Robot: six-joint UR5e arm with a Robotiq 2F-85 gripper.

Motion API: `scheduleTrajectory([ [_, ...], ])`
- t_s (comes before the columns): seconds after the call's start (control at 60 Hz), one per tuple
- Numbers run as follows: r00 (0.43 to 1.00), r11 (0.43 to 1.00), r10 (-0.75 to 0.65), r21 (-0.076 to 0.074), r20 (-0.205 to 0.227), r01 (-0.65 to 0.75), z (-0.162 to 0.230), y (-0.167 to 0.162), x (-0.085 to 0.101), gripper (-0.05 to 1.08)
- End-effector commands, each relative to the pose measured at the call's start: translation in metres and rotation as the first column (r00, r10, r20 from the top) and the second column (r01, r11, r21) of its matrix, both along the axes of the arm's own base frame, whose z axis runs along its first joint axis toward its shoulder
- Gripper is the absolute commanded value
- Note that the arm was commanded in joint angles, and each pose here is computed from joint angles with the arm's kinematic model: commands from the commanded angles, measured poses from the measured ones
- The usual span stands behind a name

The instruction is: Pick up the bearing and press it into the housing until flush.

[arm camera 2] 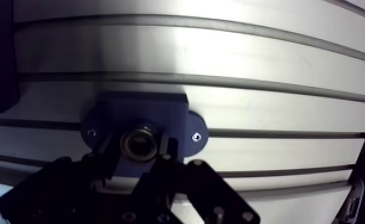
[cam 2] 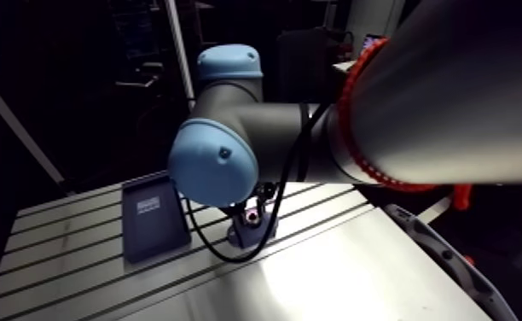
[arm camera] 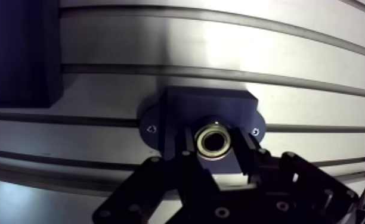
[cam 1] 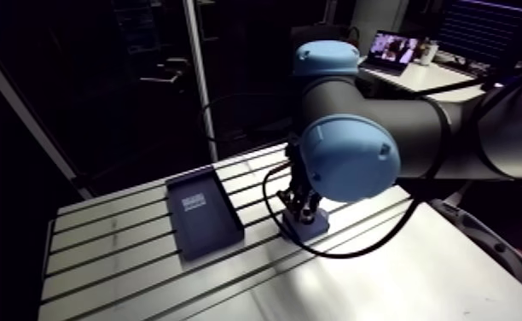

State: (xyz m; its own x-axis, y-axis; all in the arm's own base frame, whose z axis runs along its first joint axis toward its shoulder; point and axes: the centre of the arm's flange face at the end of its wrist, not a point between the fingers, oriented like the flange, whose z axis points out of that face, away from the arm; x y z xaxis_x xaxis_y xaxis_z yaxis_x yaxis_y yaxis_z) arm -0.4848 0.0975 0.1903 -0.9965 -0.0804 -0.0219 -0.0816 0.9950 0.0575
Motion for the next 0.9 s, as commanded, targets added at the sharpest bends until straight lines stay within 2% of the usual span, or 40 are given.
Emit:
scheduleTrajectory([
  [0.017,1.000,1.000,0.001,-0.001,0.002,-0.001,-0.0005,-0.0004,0.0007,0.64],
  [0.9,1.000,1.000,0.004,-0.004,0.012,-0.004,-0.0048,0.0003,0.0014,0.64],
])
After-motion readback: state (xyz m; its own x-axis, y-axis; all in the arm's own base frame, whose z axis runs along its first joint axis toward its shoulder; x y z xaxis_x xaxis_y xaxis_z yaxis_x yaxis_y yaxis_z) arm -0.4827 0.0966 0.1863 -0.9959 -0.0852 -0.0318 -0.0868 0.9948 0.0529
